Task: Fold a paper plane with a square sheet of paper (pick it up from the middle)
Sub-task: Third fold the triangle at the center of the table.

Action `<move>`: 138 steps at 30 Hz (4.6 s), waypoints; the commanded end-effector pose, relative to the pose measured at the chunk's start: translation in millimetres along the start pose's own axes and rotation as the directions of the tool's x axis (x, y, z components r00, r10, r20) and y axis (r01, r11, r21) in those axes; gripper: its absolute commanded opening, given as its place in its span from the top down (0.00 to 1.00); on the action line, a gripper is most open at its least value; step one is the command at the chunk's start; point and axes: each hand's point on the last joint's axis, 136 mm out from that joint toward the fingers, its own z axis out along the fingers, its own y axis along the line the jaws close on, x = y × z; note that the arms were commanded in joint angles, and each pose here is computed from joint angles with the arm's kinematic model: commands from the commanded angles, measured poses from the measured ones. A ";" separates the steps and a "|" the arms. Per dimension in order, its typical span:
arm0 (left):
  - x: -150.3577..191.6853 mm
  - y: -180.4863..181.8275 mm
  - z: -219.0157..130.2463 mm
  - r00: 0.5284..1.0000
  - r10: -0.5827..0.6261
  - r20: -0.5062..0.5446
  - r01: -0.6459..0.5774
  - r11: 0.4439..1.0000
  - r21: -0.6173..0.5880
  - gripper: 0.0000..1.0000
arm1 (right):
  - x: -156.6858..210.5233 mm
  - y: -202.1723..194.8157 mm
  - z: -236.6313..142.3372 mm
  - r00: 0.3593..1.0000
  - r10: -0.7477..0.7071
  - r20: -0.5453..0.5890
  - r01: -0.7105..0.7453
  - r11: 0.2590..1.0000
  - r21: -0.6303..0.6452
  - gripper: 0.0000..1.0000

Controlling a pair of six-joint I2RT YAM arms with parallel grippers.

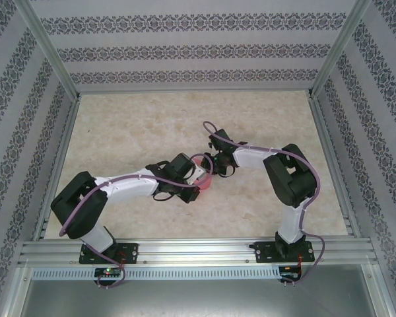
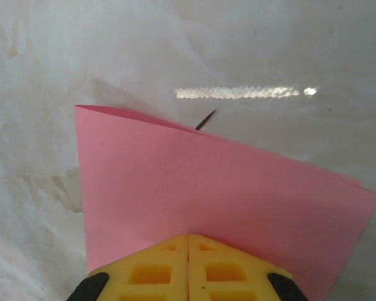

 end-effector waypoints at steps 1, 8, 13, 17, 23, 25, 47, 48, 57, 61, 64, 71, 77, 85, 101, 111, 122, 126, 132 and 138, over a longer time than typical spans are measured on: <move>-17.0 0.9 -2.6 0.999 0.000 0.034 -0.002 0.999 0.053 1.00 | 11.5 -14.5 7.3 0.997 -0.054 -0.049 0.058 0.994 0.091 0.94; -25.2 17.6 0.6 0.999 -0.048 0.023 0.047 0.997 0.065 0.99 | 14.4 -18.2 8.3 0.996 -0.070 -0.060 0.076 0.991 0.106 0.94; -30.9 26.2 0.7 0.998 -0.058 0.023 0.057 0.997 0.051 0.99 | 15.6 -18.9 8.6 0.995 -0.077 -0.064 0.084 0.991 0.107 0.94; -29.9 34.9 3.8 0.998 -0.066 0.013 0.065 0.998 0.024 0.98 | 15.0 -18.5 7.5 0.995 -0.080 -0.062 0.087 0.991 0.106 0.94; -26.9 43.0 6.8 0.997 -0.073 0.000 0.073 0.997 0.008 0.97 | 15.0 -17.0 6.1 0.995 -0.079 -0.059 0.085 0.991 0.103 0.94; -25.9 42.1 9.6 0.997 -0.076 -0.009 0.076 0.997 0.019 0.96 | 14.6 -16.7 6.1 0.995 -0.077 -0.058 0.083 0.992 0.100 0.94; -19.1 59.3 17.4 0.995 -0.095 -0.024 0.093 0.994 -0.062 0.94 | 16.3 -18.1 8.8 0.997 -0.058 -0.058 0.064 0.993 0.097 0.93; -17.9 58.3 18.4 0.995 -0.096 -0.030 0.094 0.994 -0.054 0.93 | 16.4 -18.4 8.8 0.997 -0.059 -0.059 0.064 0.993 0.099 0.93; -11.9 59.1 23.0 0.992 -0.112 -0.050 0.110 0.993 -0.050 0.93 | 16.7 -19.6 8.1 0.997 -0.053 -0.057 0.058 0.993 0.104 0.92; -5.8 61.0 26.2 0.991 -0.121 -0.054 0.118 0.992 -0.051 0.92 | 17.0 -19.2 7.5 0.997 -0.049 -0.056 0.054 0.993 0.103 0.92; -3.3 62.0 25.0 0.990 -0.129 -0.057 0.126 0.990 -0.059 0.92 | 16.7 -18.8 7.1 0.997 -0.046 -0.055 0.051 0.994 0.102 0.92; -0.1 61.3 27.9 0.989 -0.131 -0.063 0.128 0.991 -0.048 0.92 | 8.8 -3.5 -1.8 0.999 -0.031 -0.012 0.031 0.998 0.046 0.90; 1.7 61.7 27.9 0.989 -0.129 -0.069 0.125 0.991 -0.052 0.93 | -13.6 15.9 -41.5 0.991 0.017 0.134 -0.008 0.998 -0.066 0.86; 1.7 61.7 29.6 0.989 -0.129 -0.076 0.126 0.991 -0.048 0.93 | 1.2 31.8 -81.2 0.965 0.067 0.252 -0.013 0.978 -0.209 0.88; 1.0 61.3 28.6 0.989 -0.125 -0.083 0.121 0.991 -0.049 0.93 | 65.6 48.9 -26.4 0.985 0.118 0.128 -0.072 0.945 -0.319 0.95; 1.8 60.9 29.4 0.988 -0.124 -0.088 0.120 0.992 -0.046 0.93 | 77.1 25.2 -10.0 0.987 0.131 0.097 -0.105 0.964 -0.243 0.96; 5.4 62.7 31.3 0.987 -0.124 -0.107 0.119 0.992 -0.053 0.93 | 84.4 5.6 7.9 0.987 0.140 0.079 -0.122 0.972 -0.200 0.95; 7.8 64.6 31.7 0.985 -0.128 -0.115 0.121 0.991 -0.063 0.94 | 78.0 12.0 -4.4 0.984 0.147 0.099 -0.121 0.965 -0.235 0.94; 10.0 66.6 33.3 0.983 -0.132 -0.128 0.124 0.990 -0.073 0.94 | 57.0 25.6 -39.6 0.977 0.123 0.171 -0.070 0.955 -0.287 0.92; 8.7 65.4 33.9 0.983 -0.130 -0.130 0.122 0.990 -0.066 0.94 | 49.5 14.2 -34.9 0.976 0.146 0.161 -0.095 0.953 -0.287 0.92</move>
